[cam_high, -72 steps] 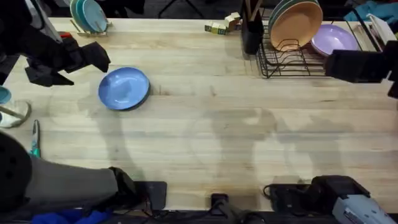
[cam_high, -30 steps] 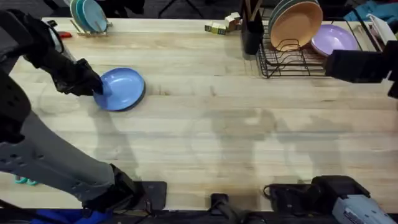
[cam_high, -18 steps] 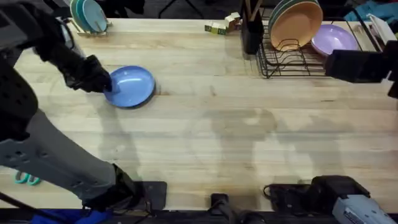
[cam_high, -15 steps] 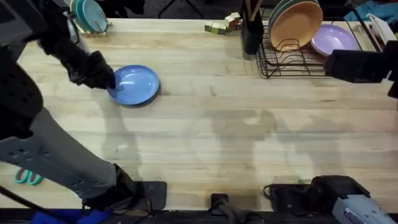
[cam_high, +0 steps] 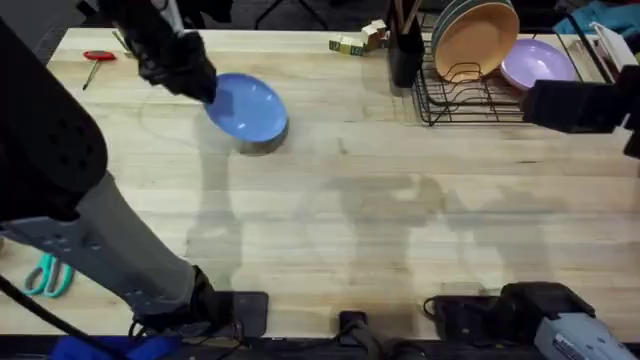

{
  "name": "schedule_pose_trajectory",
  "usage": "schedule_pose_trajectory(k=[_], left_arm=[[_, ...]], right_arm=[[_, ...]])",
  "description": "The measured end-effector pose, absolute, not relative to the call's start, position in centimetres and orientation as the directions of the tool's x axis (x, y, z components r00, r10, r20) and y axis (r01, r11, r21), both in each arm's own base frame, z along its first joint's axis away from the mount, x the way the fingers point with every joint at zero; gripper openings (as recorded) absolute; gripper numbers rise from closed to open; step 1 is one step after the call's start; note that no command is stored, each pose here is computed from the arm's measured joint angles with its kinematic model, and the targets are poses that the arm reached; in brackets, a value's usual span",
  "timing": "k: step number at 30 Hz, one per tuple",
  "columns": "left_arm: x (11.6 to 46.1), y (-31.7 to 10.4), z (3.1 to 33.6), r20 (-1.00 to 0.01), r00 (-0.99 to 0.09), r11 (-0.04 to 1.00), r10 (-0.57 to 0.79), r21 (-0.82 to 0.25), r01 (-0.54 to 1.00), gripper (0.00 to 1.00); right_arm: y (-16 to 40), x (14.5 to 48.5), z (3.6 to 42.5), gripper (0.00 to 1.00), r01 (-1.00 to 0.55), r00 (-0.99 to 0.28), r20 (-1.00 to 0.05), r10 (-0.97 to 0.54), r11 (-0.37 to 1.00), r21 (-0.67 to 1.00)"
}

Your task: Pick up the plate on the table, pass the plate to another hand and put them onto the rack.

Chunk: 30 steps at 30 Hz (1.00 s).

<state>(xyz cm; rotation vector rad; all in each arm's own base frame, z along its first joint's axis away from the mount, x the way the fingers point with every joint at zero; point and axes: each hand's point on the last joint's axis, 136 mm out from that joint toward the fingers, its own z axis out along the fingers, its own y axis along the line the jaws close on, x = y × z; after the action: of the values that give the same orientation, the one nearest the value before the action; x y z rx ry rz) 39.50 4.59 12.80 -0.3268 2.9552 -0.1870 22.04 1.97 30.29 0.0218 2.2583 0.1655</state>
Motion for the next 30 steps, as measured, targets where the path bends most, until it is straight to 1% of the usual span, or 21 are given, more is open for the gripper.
schedule_pose_trajectory(k=[5,12,18,21,25,30], left_arm=[[40.7,2.1,15.2,-0.190,-0.965,0.972,-0.179,-0.187,-0.143,0.043],[41.6,-0.7,17.9,-0.228,-0.961,0.948,-0.158,-0.306,-0.083,0.043],[41.9,-2.5,19.0,-0.237,-0.959,0.915,-0.153,-0.400,-0.047,0.043],[41.8,-3.3,19.5,-0.245,-0.959,0.908,-0.142,-0.419,-0.028,0.043],[41.3,-4.8,21.1,-0.279,-0.954,0.902,-0.113,-0.431,0.020,0.043],[40.2,-7.2,23.8,-0.343,-0.938,0.896,-0.060,-0.433,0.101,0.043]], right_arm=[[2.0,22.0,30.3,0.992,-0.041,-0.639,-0.766,0.072,0.991,0.127],[2.0,22.1,30.3,0.992,-0.041,-0.637,-0.767,0.074,0.991,0.129],[2.7,22.0,30.4,0.992,-0.039,-0.641,-0.758,0.123,0.981,0.193],[2.8,22.1,30.4,0.992,-0.012,-0.645,-0.744,0.175,0.971,0.239],[3.1,22.5,30.4,0.992,0.036,-0.648,-0.715,0.263,0.948,0.316],[4.4,24.1,30.6,0.992,0.013,-0.657,-0.689,0.307,0.917,0.398]])
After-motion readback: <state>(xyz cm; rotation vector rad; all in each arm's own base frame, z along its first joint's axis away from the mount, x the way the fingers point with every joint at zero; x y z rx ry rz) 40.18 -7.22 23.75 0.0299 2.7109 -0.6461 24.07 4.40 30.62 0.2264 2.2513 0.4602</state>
